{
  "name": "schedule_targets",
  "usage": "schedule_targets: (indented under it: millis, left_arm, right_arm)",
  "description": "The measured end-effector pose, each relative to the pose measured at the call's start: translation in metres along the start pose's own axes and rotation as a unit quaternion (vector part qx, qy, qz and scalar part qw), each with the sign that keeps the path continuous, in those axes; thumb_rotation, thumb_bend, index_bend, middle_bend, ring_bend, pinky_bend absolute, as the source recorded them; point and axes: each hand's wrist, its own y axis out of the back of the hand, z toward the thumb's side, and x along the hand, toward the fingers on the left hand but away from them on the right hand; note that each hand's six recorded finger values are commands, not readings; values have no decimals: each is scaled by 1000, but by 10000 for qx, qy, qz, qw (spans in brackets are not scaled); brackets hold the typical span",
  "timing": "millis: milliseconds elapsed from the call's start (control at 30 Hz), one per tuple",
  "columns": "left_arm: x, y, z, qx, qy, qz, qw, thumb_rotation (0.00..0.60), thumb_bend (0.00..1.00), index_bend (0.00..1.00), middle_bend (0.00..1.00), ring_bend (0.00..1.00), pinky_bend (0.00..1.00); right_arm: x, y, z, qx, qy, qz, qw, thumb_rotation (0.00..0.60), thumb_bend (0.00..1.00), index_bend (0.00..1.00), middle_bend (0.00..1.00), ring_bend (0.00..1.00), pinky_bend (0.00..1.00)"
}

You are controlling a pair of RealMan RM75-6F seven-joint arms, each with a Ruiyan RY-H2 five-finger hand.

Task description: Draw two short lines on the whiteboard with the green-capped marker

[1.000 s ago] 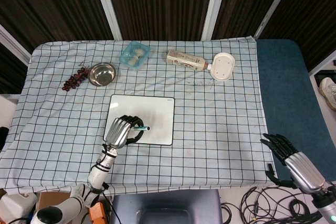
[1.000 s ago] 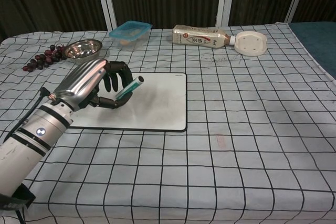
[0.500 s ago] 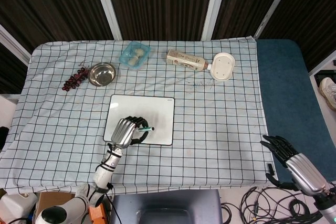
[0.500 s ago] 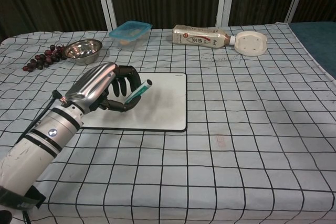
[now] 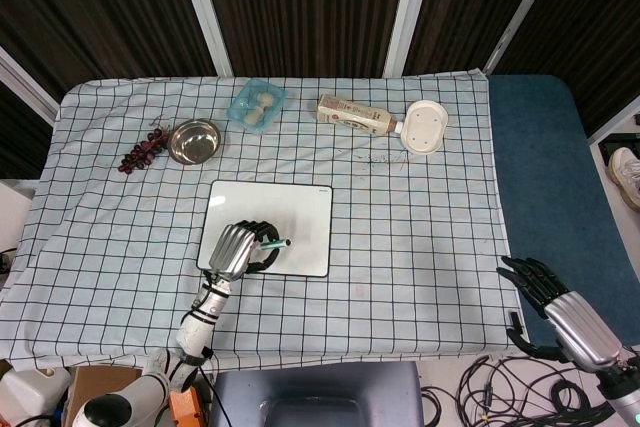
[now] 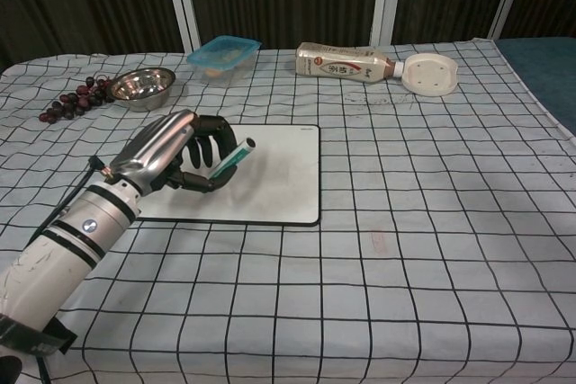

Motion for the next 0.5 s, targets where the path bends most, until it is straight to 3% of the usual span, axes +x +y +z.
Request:
schedule_targets:
  millis: [500]
  left_arm:
    - [-6,6,-16,30,169,31,9998,600,567,758,747,562,573]
  right_arm:
    - [-1,-2,0,43,-34,14,10000,600,283,0,0,0,12]
